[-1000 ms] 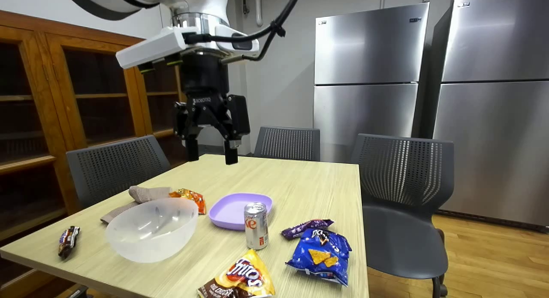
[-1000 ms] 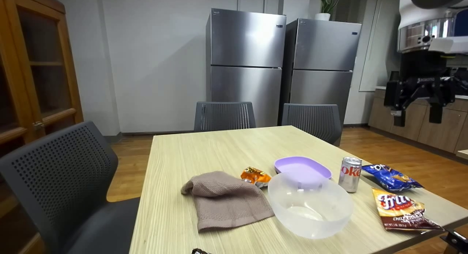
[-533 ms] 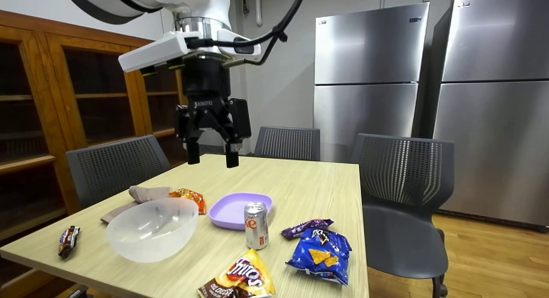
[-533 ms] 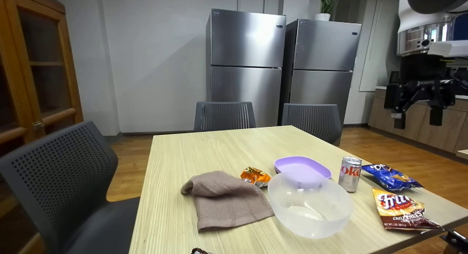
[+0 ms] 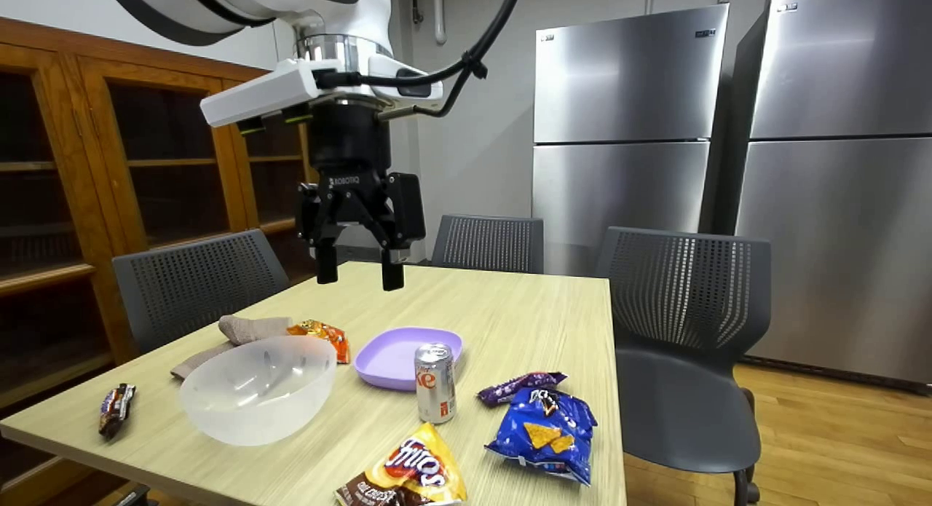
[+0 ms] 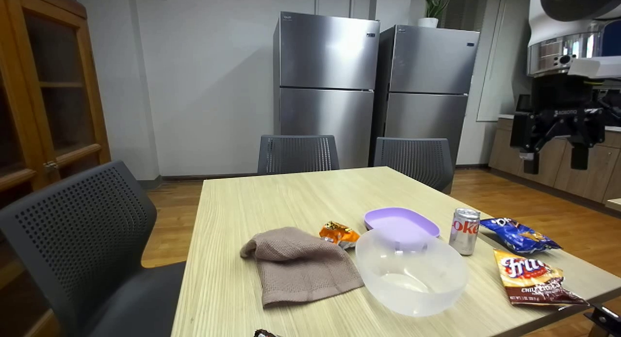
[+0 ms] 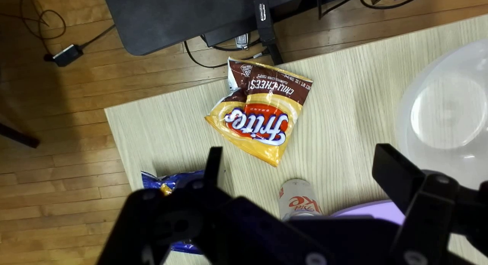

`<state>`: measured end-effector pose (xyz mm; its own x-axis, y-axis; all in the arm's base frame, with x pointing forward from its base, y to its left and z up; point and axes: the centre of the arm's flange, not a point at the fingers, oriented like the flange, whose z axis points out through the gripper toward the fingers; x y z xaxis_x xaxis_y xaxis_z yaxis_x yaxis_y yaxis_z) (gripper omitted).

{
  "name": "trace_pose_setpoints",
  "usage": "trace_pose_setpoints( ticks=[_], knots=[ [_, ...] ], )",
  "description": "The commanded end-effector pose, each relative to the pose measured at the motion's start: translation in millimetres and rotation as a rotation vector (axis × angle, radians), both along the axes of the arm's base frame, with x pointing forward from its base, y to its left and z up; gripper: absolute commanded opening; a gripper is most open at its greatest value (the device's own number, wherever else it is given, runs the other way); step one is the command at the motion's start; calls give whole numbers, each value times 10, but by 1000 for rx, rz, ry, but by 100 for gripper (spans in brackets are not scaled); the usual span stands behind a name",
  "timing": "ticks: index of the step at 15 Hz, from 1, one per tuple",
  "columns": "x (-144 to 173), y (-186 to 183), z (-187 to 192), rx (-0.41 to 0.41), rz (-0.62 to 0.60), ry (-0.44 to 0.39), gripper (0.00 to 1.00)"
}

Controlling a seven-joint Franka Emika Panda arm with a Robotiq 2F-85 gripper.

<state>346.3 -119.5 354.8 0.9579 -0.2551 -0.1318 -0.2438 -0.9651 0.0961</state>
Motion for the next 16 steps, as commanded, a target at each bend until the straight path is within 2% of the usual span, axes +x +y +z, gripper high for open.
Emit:
trace_pose_setpoints(
  ticks=[1, 6, 10, 16],
  knots=[
    [-95, -43, -146, 22, -11, -12, 100],
    [-273, -62, -397, 15, -36, -35, 100],
    [-270, -130, -606, 7, -68, -43, 100],
    [-222, -220, -1011, 9, -104, 13, 100]
  ],
)
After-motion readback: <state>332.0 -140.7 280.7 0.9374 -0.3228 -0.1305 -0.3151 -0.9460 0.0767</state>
